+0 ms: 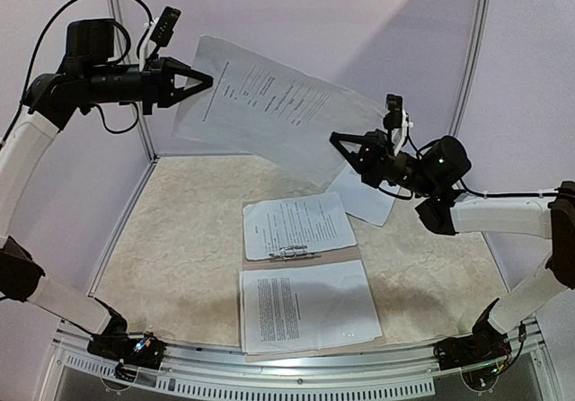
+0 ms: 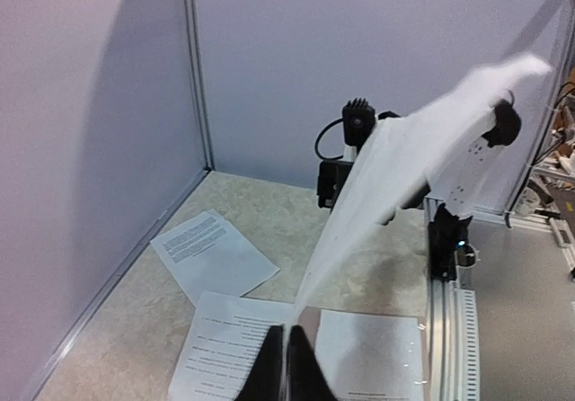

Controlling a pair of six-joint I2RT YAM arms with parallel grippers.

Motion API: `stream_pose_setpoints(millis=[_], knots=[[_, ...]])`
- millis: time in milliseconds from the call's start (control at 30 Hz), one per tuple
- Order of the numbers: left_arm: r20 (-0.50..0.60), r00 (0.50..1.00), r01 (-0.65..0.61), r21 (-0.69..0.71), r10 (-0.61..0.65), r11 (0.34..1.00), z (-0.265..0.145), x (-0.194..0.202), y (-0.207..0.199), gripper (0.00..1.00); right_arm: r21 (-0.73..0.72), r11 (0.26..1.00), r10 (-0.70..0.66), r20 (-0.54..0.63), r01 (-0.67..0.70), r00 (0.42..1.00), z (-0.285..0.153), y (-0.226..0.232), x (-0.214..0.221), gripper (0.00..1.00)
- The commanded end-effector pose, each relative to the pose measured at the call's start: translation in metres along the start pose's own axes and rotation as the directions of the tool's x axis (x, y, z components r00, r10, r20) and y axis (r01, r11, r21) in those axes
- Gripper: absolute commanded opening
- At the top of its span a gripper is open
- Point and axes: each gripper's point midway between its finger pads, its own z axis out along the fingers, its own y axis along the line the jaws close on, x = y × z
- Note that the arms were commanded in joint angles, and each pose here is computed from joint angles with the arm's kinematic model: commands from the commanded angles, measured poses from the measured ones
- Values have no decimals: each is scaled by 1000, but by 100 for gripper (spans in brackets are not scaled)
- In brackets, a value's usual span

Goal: Put the files into the folder
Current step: Place the file on the spring clip of the folder.

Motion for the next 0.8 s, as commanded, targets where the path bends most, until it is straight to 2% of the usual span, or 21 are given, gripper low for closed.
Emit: stream_pose_setpoints(millis=[0,67,133,200,267,333,433,500,600,633,767], knots=[[-38,999,12,-105,-16,994,-2,18,27,28,19,997,70,-82,-68,994,-3,-14,2,0],[-57,998,13,-146,-22,989,-4,26,36,50,55,993,108,-164,-101,980,-4,-26,10,0],[-77,997,14,-202,-30,979,-7,34,51,63,120,983,167,-290,-137,942,-6,-39,29,0],[-104,994,16,-243,-42,970,-9,48,65,69,120,983,176,-396,-139,901,-7,-43,42,0],[-132,988,41,-239,-74,970,-4,69,75,70,112,983,178,-464,-142,868,-6,-50,47,0],[-158,978,103,-215,-138,971,5,97,82,61,134,974,226,-515,-183,827,-10,-62,61,0],[-193,954,196,-170,-227,966,23,142,88,39,152,961,277,-566,-233,776,-17,-78,84,0],[-216,942,227,-151,-256,962,33,169,93,23,164,952,305,-588,-259,749,-21,-87,96,0],[-244,926,261,-139,-289,955,45,199,99,3,190,932,360,-607,-310,709,-26,-109,116,0],[-253,917,279,-143,-308,949,48,209,103,0,209,918,392,-611,-336,688,-30,-119,126,0],[-309,866,364,-150,-393,919,65,256,113,0,287,882,468,-624,-374,625,-41,-149,154,0]])
